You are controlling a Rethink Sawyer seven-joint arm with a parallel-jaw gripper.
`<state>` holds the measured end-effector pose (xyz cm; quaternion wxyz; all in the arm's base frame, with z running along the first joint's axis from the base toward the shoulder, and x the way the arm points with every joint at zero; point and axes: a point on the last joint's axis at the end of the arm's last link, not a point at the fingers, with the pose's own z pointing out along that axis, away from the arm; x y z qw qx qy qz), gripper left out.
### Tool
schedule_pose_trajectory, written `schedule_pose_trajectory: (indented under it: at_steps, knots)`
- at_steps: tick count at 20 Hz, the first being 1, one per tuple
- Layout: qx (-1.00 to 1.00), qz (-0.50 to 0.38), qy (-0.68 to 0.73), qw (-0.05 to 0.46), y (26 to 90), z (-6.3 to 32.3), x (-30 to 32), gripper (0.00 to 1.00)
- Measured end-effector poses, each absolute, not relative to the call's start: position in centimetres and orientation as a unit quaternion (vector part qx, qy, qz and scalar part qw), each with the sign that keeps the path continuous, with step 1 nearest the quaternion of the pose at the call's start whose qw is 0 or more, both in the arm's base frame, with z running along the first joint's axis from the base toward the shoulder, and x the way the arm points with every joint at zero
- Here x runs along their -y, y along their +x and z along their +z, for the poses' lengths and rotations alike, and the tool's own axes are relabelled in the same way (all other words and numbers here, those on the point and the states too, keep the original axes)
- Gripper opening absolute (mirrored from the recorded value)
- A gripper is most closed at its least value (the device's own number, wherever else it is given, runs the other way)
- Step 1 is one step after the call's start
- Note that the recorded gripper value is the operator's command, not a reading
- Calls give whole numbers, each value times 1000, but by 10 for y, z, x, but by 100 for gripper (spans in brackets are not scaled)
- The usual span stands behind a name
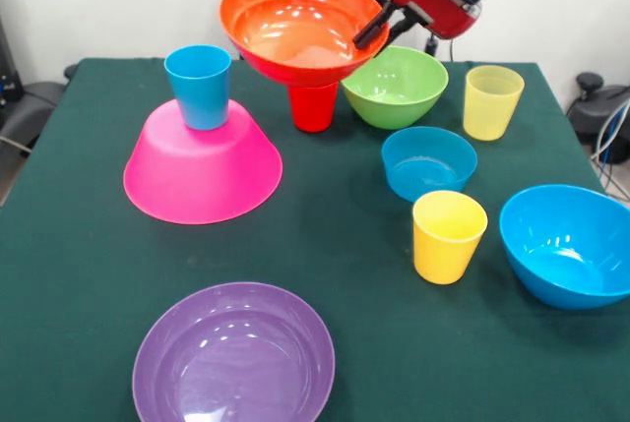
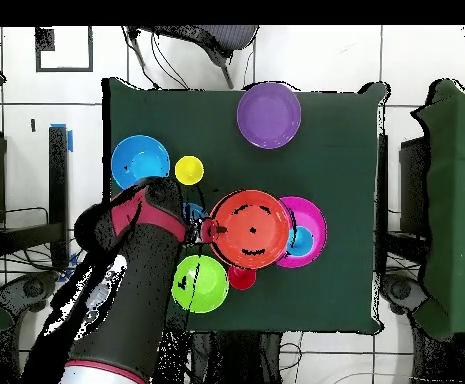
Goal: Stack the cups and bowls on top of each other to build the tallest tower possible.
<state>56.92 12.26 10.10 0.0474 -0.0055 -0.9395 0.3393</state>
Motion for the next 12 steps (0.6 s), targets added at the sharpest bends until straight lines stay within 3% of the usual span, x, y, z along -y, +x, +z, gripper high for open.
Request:
schedule_pose_trajectory:
  at_steps: [12]
  knots:
    - [931, 363, -28, 33, 576, 128, -96, 0]
